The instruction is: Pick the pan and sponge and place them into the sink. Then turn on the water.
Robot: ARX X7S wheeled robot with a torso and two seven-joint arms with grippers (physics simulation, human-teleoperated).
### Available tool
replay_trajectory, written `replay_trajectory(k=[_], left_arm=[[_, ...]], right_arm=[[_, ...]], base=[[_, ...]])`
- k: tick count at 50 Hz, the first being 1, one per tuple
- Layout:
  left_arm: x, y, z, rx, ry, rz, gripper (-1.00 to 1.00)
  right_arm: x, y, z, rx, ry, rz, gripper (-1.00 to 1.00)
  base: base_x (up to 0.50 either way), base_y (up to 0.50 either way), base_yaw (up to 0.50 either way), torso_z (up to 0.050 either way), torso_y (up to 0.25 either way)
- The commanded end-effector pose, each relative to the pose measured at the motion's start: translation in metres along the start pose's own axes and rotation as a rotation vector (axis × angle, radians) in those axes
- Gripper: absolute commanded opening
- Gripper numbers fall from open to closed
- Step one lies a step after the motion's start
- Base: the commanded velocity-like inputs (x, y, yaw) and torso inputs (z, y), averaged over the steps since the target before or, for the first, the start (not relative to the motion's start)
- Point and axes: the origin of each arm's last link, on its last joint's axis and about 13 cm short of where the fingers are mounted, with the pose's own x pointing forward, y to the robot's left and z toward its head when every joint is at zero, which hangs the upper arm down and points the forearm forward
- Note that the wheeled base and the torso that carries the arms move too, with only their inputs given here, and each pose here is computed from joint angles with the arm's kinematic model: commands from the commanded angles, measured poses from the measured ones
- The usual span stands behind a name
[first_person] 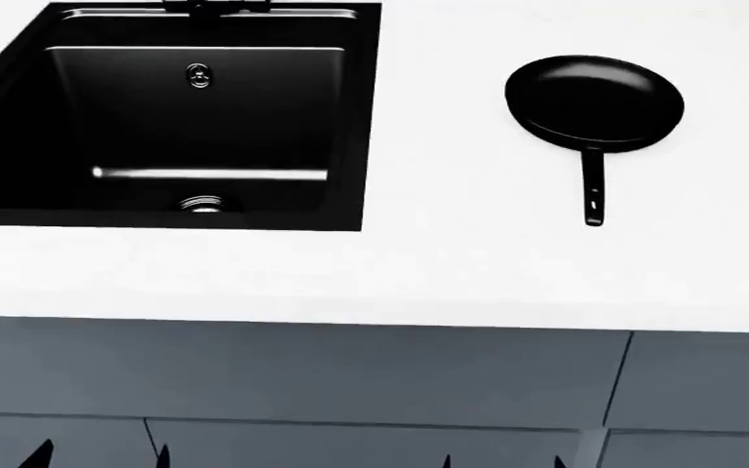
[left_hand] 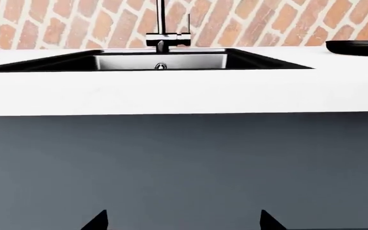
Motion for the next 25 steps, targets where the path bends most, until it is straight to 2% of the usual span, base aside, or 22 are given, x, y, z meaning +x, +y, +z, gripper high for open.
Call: replay_trajectory(k=[1,25], left_arm=[[0.0005,0.0012,0.0004,0.021,-0.015,0.008,1.0],[0.0,0.0015,0.0006,0.002,-0.01,-0.006,1.0]], right_arm=[[0.0003,0.0,0.0003,-0.011,0.004,-0.004,1.0],[0.0005,-0.0002,-0.0009,-0.019,0.015,-0.012,1.0]], base=[[0.0,0.0,0.0,0.05,0.0],[0.0,0.0,0.0,0.05,0.0]])
